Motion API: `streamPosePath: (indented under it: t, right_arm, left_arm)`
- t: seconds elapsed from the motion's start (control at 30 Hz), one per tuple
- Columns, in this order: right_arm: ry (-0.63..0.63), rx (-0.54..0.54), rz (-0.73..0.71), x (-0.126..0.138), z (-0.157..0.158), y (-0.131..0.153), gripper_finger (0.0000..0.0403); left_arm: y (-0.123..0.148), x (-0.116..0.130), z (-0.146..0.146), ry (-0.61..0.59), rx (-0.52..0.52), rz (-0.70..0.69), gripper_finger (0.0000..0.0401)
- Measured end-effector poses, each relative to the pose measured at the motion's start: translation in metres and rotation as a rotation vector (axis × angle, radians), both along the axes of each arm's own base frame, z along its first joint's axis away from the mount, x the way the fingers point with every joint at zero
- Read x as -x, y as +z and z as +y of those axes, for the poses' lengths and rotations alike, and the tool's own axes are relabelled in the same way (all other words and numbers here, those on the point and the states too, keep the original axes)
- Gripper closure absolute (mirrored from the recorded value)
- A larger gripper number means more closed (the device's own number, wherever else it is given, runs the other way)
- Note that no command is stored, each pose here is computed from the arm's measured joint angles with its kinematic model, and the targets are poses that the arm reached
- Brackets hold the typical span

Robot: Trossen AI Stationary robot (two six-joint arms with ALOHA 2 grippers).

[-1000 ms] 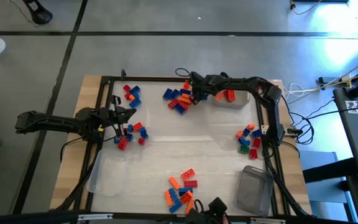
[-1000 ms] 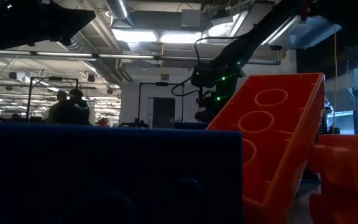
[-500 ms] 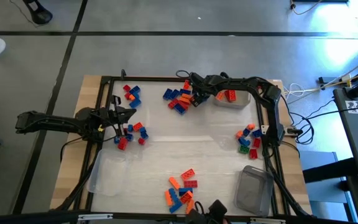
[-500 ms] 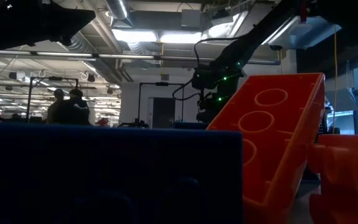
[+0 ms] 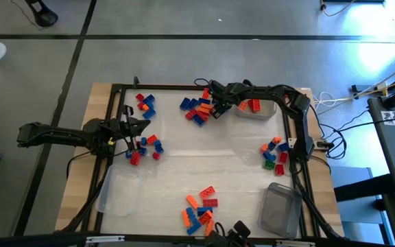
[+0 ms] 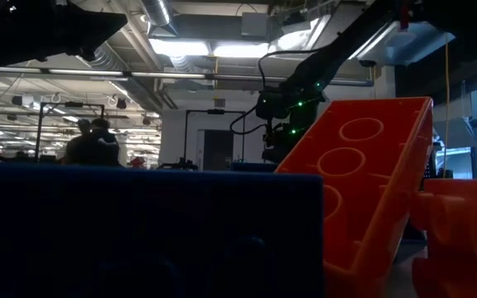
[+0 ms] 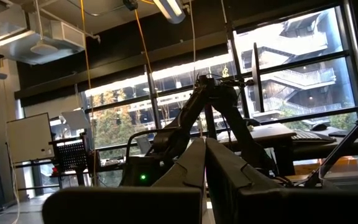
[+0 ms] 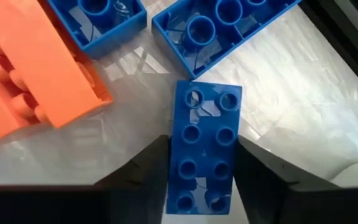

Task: Sort blocks by size
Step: Put the blue game piece into the gray bin

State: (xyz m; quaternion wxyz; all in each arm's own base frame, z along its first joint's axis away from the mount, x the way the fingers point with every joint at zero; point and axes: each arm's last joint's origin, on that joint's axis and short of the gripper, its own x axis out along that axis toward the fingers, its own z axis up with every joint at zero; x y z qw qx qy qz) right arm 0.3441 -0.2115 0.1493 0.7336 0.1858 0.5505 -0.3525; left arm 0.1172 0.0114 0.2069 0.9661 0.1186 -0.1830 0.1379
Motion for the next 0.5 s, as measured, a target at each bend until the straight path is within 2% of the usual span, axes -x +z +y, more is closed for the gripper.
streamPosePath:
  t: [0.13,0.37,0.5]
  right_arm:
    - [0.017,0.006,0.007,0.0001,-0.0001,0.0004,0.0264]
    - [0.019,0.006,0.01,0.0003,0.0001,0.0005,0.0246]
    - [0.021,0.001,0.018,0.0025,0.0015,0.0046,0.0262]
  left_arm:
    - [-0.0001,0.0,0.0,0.001,0.0,0.0,0.0401]
    - [0.0,0.0,0.0,0.0,0.0,0.0,0.0401]
    - [0.0,0.0,0.0,0.0,0.0,0.0,0.0401]
